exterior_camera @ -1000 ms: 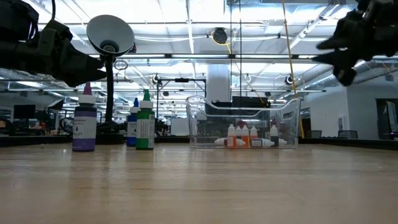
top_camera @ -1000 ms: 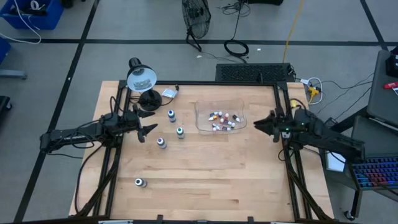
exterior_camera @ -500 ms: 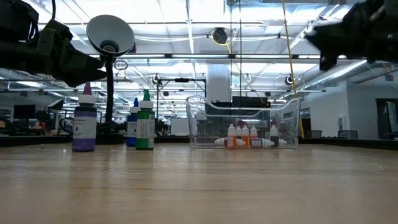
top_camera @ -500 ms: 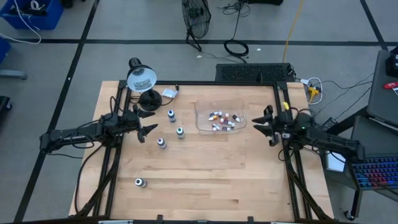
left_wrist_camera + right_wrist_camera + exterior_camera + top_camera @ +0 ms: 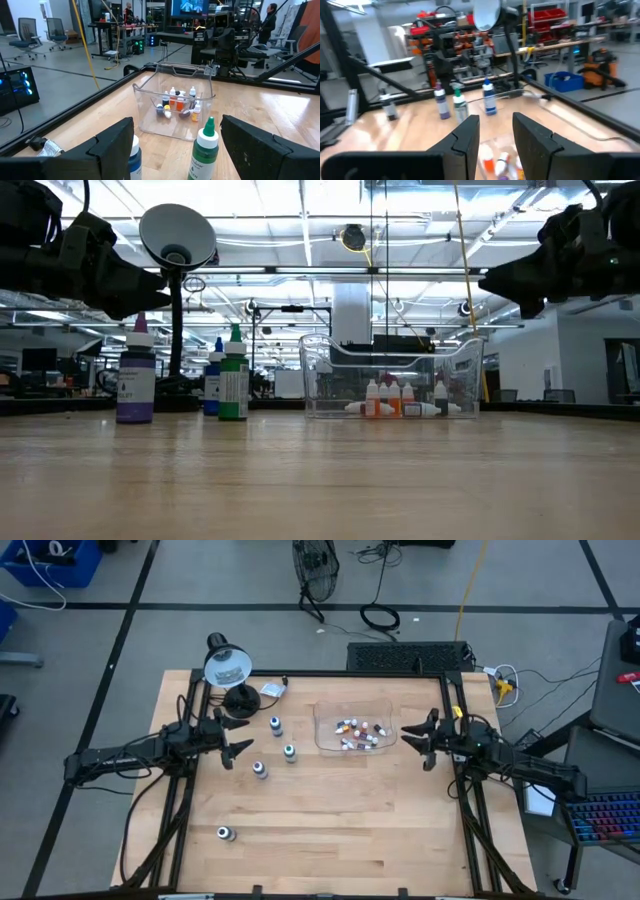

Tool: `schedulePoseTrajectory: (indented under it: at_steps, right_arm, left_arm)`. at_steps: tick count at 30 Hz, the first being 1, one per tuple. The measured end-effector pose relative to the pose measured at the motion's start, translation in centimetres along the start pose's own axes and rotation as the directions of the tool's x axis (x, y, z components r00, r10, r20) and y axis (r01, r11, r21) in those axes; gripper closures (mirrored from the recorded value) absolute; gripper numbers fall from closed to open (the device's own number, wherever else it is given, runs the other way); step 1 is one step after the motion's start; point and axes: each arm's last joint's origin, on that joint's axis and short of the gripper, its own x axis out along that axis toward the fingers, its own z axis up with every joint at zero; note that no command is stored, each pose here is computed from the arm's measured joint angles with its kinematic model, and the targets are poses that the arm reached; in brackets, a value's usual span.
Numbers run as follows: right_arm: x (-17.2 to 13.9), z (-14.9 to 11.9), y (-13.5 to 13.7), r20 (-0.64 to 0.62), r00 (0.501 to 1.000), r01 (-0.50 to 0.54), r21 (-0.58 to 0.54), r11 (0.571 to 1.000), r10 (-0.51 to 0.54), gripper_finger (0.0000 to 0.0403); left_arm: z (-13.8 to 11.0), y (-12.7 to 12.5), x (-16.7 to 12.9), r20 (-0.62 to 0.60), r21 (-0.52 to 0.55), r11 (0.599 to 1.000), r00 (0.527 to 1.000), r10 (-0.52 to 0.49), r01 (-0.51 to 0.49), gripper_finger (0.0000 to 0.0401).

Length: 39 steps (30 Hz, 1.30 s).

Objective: Pick & Place food coloring
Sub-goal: Put the blue big food coloring into the transparent bin

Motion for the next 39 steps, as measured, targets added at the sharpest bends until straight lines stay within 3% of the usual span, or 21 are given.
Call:
schedulePoseTrajectory:
  at_steps: [3, 6, 25, 30, 34, 39]
  right_arm:
    - [0.0, -0.1, -0.2, -0.002, 0.999, 0.050, -0.004, 0.999, -0.050, 0.0297]
    - [0.0, -0.5, -0.3, -0.043, 0.995, 0.092, 0.059, 0.994, -0.090, 0.0298]
    - [0.0, -0.6, -0.3, -0.054, 0.995, 0.091, 0.077, 0.993, -0.087, 0.0296]
    - [0.0, -0.6, -0.3, -0.054, 0.995, 0.090, 0.077, 0.993, -0.086, 0.0297]
    - [0.0, -0.6, -0.3, -0.054, 0.995, 0.090, 0.077, 0.993, -0.086, 0.0296]
    - [0.0, -0.6, -0.3, -0.055, 0.995, 0.090, 0.077, 0.993, -0.086, 0.0298]
  left_arm:
    - [0.0, 0.0, 0.0, 0.000, 0.000, 1.000, 1.000, 0.000, 0.000, 0.0105]
    - [0.0, 0.0, 0.0, 0.000, 0.000, 1.000, 1.000, 0.000, 0.000, 0.0105]
    - [0.0, 0.0, 0.0, 0.003, 0.000, 1.000, 1.000, 0.000, 0.000, 0.0105]
    - [1.0, 0.0, -0.1, 0.104, 0.007, 1.000, 0.995, 0.002, -0.002, 0.0105]
    - [1.3, -0.1, -0.1, 0.137, -0.069, 0.997, 0.991, -0.009, 0.018, 0.0105]
    - [0.7, 0.1, 0.0, 0.070, -0.177, 0.984, 0.997, 0.028, -0.015, 0.0105]
